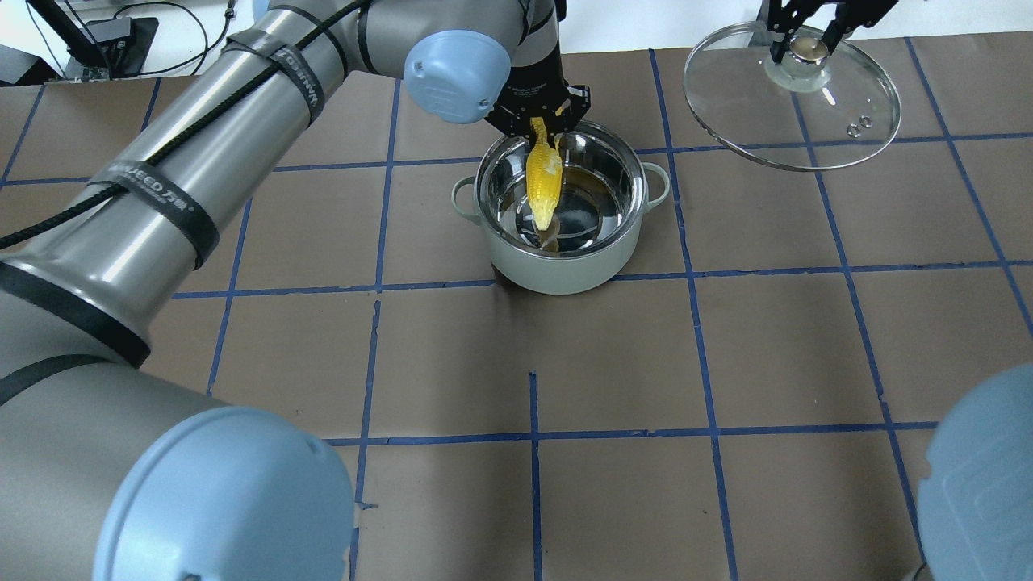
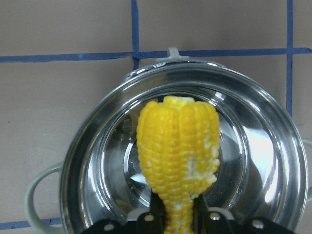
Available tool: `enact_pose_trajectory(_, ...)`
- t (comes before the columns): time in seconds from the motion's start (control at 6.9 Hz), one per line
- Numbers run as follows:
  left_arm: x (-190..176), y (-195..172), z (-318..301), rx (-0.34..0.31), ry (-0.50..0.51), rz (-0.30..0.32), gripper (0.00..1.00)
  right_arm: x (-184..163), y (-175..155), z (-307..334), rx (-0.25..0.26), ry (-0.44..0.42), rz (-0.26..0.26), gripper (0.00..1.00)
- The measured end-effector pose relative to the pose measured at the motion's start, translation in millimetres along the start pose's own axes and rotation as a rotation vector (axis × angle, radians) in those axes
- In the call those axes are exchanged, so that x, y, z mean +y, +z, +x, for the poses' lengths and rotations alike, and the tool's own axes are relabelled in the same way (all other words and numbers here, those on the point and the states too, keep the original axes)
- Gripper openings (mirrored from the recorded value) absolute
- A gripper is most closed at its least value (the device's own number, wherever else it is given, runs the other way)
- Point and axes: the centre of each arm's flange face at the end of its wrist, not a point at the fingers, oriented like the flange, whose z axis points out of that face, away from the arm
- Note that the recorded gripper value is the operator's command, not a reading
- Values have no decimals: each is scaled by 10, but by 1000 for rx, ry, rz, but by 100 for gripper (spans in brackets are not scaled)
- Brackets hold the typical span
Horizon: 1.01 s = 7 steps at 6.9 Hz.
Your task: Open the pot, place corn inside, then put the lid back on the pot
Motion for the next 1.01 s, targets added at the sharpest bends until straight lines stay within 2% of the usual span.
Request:
enact_pose_trajectory(0.14, -9, 181, 65, -15, 9, -16, 47, 0, -2, 0, 0, 0, 0, 6)
enact_pose_trajectory(0.29, -32, 330, 92, -24, 14, -27, 99, 3, -5, -1, 0, 1, 1, 6)
enact_pose_trajectory(0.72, -108, 483, 23, -49, 13, -32, 100, 26, -48, -7, 0, 1, 7, 6)
enact_pose_trajectory(1.01, -154, 183, -278, -56, -18, -38, 100, 38, -81, -23, 1, -1, 13, 6)
